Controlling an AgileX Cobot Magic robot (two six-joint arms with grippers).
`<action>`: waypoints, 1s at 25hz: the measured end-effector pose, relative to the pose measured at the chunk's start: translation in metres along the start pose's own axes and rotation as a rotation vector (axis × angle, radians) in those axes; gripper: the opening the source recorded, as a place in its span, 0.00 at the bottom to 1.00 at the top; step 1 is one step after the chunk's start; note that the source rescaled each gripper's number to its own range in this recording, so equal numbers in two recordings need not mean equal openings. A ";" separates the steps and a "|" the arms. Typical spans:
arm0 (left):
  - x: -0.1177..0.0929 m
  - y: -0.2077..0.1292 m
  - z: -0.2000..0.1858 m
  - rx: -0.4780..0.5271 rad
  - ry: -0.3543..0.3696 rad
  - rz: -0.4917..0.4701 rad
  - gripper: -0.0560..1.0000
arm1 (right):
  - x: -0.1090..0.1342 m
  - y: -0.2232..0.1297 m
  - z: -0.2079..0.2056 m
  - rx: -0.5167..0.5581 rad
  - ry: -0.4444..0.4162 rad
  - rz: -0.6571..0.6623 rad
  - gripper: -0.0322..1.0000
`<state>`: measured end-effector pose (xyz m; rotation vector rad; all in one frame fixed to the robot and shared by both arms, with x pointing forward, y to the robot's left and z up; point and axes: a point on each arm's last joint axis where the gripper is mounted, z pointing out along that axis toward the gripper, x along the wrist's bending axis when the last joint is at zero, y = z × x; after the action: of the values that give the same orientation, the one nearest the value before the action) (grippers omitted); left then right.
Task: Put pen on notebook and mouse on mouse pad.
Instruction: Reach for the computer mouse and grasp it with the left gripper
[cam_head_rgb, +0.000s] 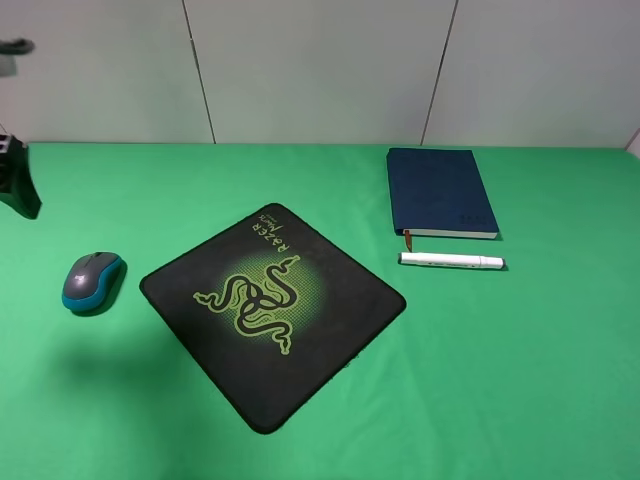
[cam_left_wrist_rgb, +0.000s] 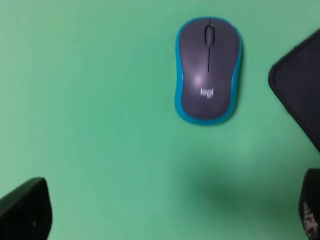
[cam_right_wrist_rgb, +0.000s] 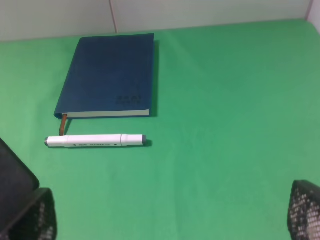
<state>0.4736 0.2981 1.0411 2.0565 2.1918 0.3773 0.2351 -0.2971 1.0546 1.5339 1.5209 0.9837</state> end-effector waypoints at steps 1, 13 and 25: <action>-0.001 0.003 0.007 0.013 0.000 -0.001 1.00 | 0.000 0.000 0.000 0.000 0.000 0.000 1.00; -0.014 0.023 0.076 0.143 -0.009 0.003 1.00 | 0.000 0.000 0.000 0.000 0.000 0.000 1.00; -0.022 0.026 0.129 0.234 -0.009 0.017 1.00 | 0.000 0.000 0.000 0.000 0.000 0.000 1.00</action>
<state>0.5324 0.2914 0.9213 2.1859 2.3122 0.1163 0.2351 -0.2971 1.0546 1.5339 1.5209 0.9837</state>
